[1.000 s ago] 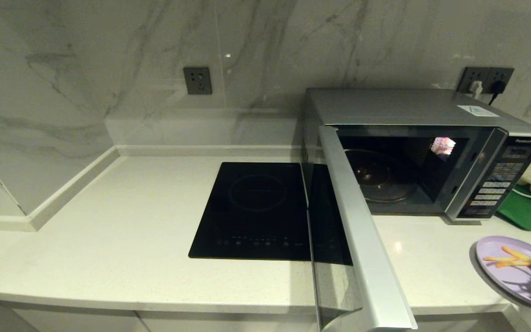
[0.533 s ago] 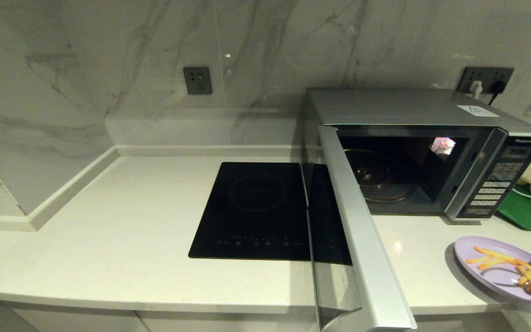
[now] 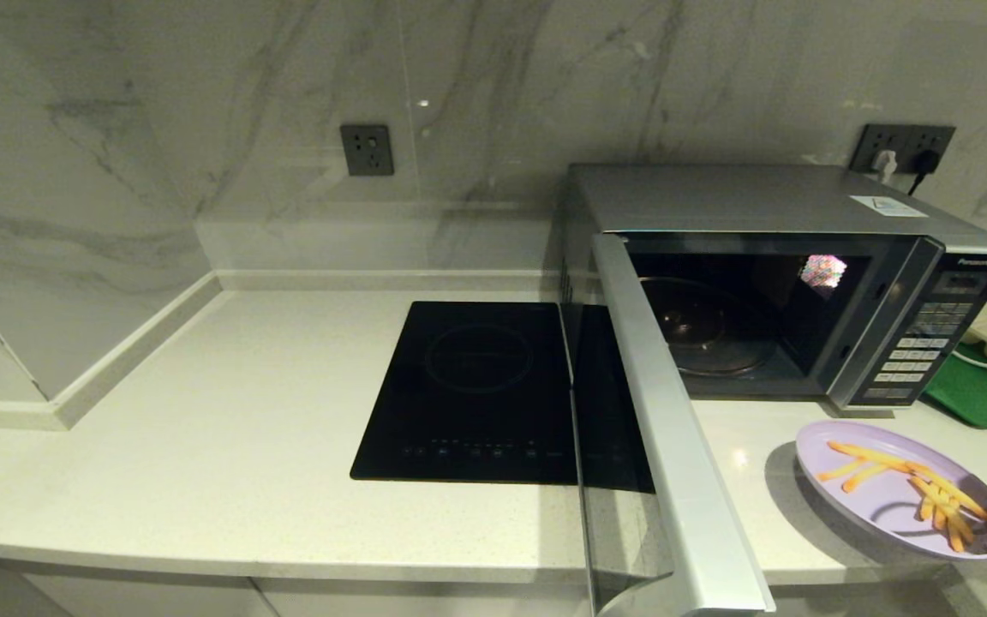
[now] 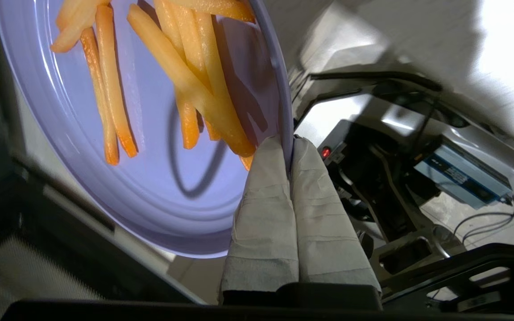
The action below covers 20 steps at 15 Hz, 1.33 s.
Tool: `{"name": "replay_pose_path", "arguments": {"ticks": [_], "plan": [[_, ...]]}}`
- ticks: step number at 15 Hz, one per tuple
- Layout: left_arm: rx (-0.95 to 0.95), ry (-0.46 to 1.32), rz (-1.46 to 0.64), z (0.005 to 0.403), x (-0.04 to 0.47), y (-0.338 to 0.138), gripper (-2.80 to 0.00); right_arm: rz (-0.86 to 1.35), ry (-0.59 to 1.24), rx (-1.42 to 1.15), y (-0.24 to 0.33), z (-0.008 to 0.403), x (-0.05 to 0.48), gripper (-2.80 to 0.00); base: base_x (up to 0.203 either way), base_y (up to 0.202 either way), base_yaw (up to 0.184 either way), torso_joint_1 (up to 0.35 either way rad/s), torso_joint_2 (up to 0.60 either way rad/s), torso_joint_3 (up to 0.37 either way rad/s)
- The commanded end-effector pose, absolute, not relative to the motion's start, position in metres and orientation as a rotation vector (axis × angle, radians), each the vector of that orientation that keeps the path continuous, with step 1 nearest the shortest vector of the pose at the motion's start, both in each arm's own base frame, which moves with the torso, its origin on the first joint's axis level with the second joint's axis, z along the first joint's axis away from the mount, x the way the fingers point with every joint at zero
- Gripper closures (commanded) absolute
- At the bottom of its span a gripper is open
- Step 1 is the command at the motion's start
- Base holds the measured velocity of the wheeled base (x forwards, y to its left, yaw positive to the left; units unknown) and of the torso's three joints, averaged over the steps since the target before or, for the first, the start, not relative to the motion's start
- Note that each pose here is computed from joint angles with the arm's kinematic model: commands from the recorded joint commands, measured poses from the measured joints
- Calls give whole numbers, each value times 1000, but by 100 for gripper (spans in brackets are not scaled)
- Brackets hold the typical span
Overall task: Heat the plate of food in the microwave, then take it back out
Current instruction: Put the plate in the microwave oven
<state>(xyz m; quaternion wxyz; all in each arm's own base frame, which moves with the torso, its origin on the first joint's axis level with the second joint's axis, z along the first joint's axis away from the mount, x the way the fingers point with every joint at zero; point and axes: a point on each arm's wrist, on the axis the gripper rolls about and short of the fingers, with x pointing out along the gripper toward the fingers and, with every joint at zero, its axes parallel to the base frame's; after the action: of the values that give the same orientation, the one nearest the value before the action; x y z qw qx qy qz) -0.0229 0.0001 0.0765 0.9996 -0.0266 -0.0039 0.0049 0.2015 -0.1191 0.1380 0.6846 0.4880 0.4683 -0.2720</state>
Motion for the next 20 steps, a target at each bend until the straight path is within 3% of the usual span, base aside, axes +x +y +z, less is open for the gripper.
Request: {"name": "replay_pose_path", "arguments": {"ticks": [1, 8, 20], "plan": [[-54, -8, 11, 77, -23, 0, 0, -513, 1035, 1048, -96, 152, 197, 0, 0, 0, 0, 0, 0, 0], [-54, -8, 11, 77, -23, 0, 0, -397, 1025, 1007, -50, 174, 225, 0, 0, 0, 0, 0, 0, 0], [-54, -8, 11, 77, -23, 0, 0, -492, 960, 1030, 18, 181, 313, 0, 0, 0, 0, 0, 0, 0]]}}
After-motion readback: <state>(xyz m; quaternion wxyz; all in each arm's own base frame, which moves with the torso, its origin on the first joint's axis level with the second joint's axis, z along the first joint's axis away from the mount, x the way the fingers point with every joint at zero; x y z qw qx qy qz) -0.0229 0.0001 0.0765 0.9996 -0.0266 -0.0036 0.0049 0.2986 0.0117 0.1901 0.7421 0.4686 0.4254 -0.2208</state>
